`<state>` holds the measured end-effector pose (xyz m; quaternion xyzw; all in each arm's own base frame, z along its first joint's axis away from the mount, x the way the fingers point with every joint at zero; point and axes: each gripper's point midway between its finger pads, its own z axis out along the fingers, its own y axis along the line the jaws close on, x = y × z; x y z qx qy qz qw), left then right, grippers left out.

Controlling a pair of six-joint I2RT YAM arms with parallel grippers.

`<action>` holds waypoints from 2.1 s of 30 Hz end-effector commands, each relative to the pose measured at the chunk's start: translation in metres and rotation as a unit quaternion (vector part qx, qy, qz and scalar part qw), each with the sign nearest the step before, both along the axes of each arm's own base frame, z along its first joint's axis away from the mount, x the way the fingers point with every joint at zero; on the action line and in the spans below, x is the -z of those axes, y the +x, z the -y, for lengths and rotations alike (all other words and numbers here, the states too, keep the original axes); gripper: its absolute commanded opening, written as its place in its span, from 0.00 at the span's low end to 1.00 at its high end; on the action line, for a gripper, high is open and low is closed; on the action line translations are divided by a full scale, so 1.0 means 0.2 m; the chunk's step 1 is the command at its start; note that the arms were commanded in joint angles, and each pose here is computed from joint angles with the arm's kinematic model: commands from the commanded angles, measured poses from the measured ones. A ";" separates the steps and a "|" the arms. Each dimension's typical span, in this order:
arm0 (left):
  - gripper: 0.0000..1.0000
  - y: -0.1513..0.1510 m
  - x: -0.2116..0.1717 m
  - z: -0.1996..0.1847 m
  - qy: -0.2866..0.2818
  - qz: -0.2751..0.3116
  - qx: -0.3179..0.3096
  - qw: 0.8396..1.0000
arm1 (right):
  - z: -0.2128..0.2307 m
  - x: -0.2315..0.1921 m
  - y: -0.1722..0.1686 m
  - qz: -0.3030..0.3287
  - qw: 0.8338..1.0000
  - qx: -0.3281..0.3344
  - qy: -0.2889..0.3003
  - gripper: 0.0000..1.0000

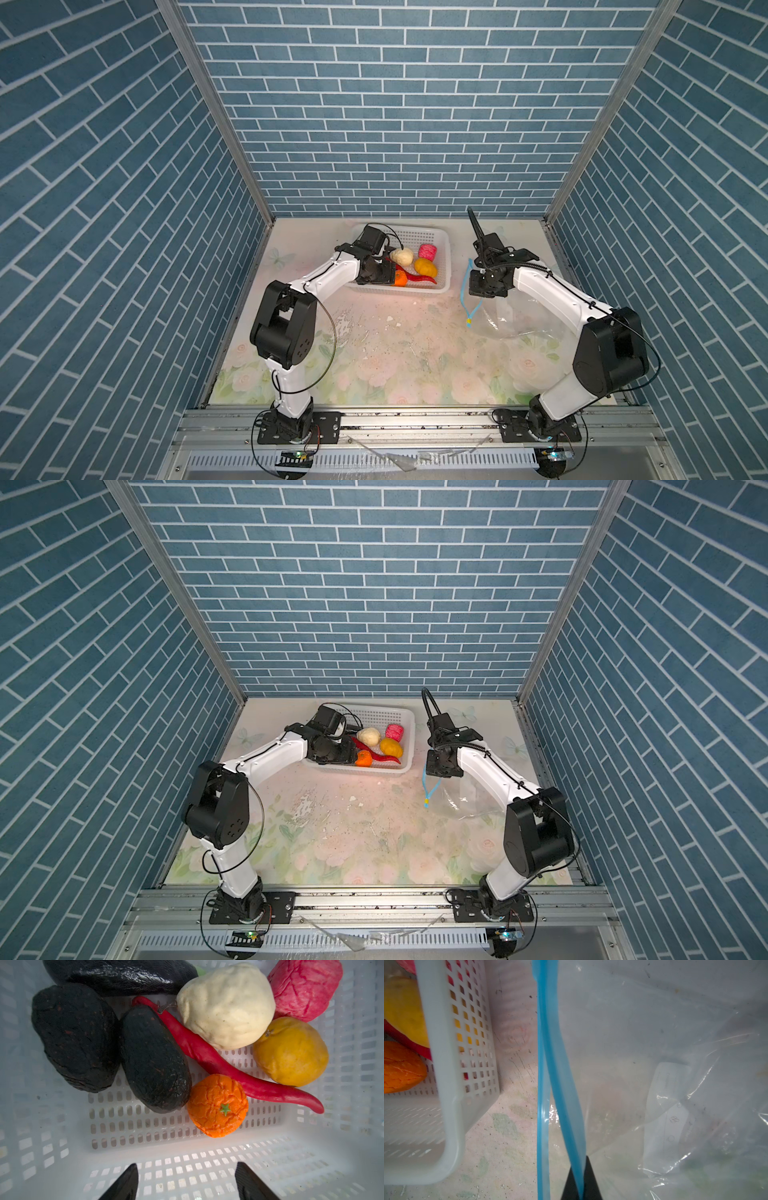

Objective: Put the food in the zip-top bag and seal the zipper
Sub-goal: 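Lower the left gripper into the basket toward the white bun, then close the left gripper on the white bun in the basket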

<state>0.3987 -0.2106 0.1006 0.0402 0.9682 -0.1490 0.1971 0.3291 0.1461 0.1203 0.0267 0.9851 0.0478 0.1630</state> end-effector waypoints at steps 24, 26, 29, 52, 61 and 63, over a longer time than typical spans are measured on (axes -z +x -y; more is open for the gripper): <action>0.85 0.31 -0.19 0.24 0.007 0.061 0.047 0.997 | -0.06 -0.04 0.02 0.013 1.000 -0.013 0.010 0.00; 0.85 0.35 -0.18 0.26 0.013 0.058 0.049 0.997 | -0.06 -0.03 0.02 0.010 1.000 -0.014 0.009 0.00; 0.86 0.42 -0.14 0.28 0.020 0.053 0.049 0.997 | -0.06 -0.01 0.02 0.005 1.000 -0.015 0.007 0.00; 0.96 0.53 0.07 0.31 0.056 0.007 0.046 0.997 | -0.06 0.05 0.03 -0.009 1.000 -0.015 -0.003 0.00; 0.99 0.56 0.15 0.32 0.060 0.002 0.047 0.997 | -0.06 0.06 0.03 -0.012 1.000 -0.015 -0.003 0.00; 0.99 0.56 0.16 0.32 0.062 -0.001 0.047 0.997 | -0.06 0.07 0.02 -0.014 1.000 -0.016 -0.002 0.00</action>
